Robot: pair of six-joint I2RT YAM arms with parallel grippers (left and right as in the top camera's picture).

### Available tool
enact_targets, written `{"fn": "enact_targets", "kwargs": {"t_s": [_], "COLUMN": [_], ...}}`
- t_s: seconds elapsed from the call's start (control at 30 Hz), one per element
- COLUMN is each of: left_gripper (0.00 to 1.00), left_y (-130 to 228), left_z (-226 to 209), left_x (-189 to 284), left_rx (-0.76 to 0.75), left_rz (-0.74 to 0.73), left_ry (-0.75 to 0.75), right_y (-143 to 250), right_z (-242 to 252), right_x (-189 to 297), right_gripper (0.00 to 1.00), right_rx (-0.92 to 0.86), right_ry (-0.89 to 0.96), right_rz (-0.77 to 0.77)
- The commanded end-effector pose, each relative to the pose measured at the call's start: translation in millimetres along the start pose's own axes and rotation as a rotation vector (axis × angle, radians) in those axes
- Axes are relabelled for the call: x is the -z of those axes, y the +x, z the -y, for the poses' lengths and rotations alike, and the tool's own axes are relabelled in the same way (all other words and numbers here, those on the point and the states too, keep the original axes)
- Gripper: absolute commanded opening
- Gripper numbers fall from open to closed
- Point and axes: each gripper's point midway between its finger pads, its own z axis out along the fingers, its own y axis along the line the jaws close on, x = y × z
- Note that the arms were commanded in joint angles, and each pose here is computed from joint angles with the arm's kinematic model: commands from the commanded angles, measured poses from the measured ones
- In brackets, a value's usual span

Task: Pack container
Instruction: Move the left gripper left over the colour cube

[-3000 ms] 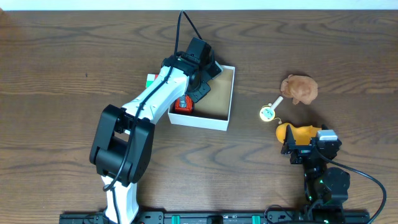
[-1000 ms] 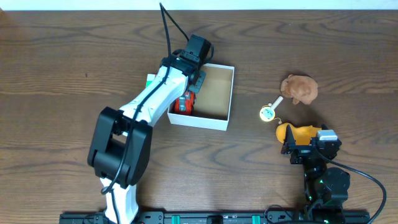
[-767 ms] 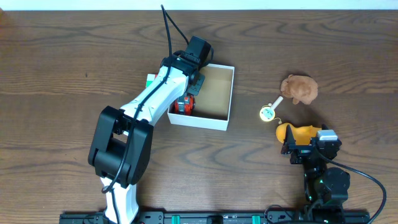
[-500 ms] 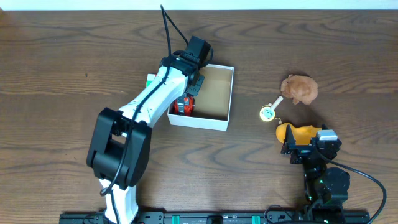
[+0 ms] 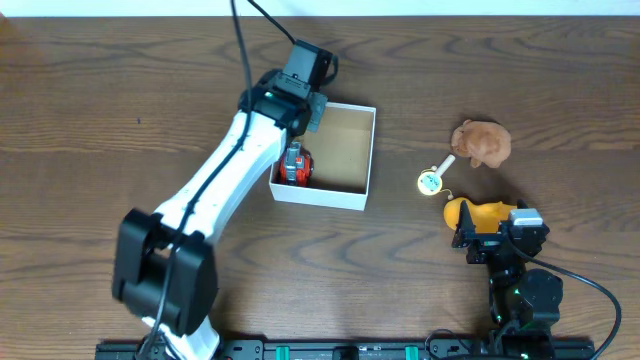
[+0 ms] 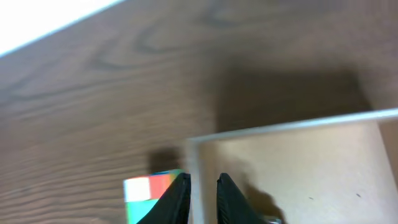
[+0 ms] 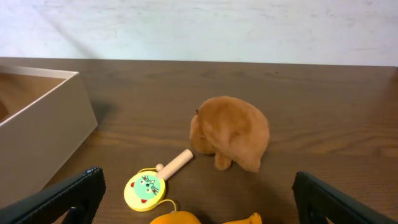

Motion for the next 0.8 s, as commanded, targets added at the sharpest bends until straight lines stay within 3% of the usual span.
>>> {"fn": "enact_targets", "kwargs": {"t_s": [0.0, 0.07, 0.1, 0.17, 0.27, 0.47, 0.77], "left_gripper": [0.27, 0.37, 0.51, 0.59, 0.59, 0.58, 0.58], "left_y": [-15.8, -16.9, -15.0, -8.7, 2.0, 19.1, 59.2], "left_z": [-54.5, -77.1, -89.3, -110.2, -126.8, -115.6, -101.2], "left_x": [26.2, 32.3, 32.8, 30.2, 17.1, -17.9, -58.5], "left_rx": [0.142, 0.252, 0.306, 0.376, 0.411, 0.436, 0.359], "left_rz": [0.07, 0.087, 0.087, 0.075, 0.038, -0.047, -0.208], "left_ry": [-0.143, -0.166, -0.181, -0.21, -0.206, -0.074, -0.072], "right_y": [1.2, 1.2, 1.2, 1.2, 1.2, 1.2, 1.2], "right_z": [1.1, 1.1, 1.1, 1.1, 1.1, 1.1, 1.1], "right_x": [0.1, 0.1, 0.1, 0.1, 0.1, 0.1, 0.1], "right_gripper": [0.99, 0.99, 0.99, 0.99, 0.99, 0.99, 0.99], "right_rx": [-0.008, -0.008, -0.008, -0.008, -0.008, -0.008, -0.008], "right_ry": [0.002, 0.002, 0.002, 0.002, 0.002, 0.002, 0.002], "right_rz": [-0.003, -0.003, -0.003, -0.003, -0.003, -0.003, -0.003]}}
